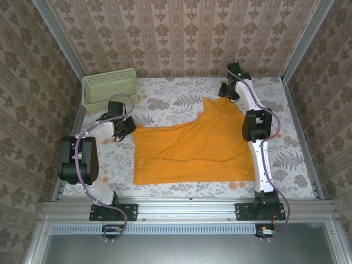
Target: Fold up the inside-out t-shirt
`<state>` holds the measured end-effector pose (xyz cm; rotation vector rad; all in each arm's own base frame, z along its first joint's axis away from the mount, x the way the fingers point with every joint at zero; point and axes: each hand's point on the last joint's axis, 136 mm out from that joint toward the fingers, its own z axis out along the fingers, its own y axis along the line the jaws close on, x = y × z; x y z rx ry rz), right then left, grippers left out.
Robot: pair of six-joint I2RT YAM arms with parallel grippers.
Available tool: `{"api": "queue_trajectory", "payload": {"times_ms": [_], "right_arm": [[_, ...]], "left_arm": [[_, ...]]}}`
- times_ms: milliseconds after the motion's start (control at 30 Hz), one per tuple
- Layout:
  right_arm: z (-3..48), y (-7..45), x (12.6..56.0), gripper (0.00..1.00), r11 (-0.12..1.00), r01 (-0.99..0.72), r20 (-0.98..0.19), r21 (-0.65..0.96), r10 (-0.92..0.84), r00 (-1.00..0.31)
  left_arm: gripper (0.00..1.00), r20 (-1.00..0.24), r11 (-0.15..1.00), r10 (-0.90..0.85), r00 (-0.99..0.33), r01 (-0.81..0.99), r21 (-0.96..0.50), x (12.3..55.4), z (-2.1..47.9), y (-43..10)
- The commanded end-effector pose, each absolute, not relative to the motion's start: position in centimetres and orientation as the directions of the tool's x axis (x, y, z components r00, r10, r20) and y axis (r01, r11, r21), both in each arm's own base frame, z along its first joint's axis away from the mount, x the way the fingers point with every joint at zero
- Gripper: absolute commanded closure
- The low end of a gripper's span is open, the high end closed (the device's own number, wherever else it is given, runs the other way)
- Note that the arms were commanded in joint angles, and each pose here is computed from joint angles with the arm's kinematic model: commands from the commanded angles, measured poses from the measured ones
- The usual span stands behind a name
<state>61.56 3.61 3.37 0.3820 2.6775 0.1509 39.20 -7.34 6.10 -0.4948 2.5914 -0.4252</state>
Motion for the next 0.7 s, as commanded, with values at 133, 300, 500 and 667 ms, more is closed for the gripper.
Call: {"api": "queue_trajectory", "payload": {"times_ms": [133, 300, 500, 667], "right_arm": [[7.1, 2.9, 63.2, 0.89, 0.953, 0.219, -0.481, 0.210, 0.296, -0.826], [12.0, 2.1, 64.0, 1.00, 0.953, 0.191, -0.562, 0.235, 0.294, -0.773], [17.7, 1.2, 63.0, 1.00, 0.951, 0.179, -0.630, 0.253, 0.303, -0.715], [20.0, 1.6, 60.7, 1.00, 0.950, 0.146, -0.669, 0.277, 0.300, -0.680]], "left_arm": [[1.00, -0.435, 0.893, -0.398, -0.808, -0.233, -0.384, 41.2, 7.7, -7.1], [1.00, -0.496, 0.896, -0.391, -0.775, -0.198, -0.397, 42.4, 9.2, -6.9], [1.00, -0.506, 0.890, -0.398, -0.765, -0.190, -0.413, 42.5, 8.8, -6.6], [1.00, -0.507, 0.883, -0.404, -0.762, -0.179, -0.435, 42.2, 9.1, -6.8]]}}
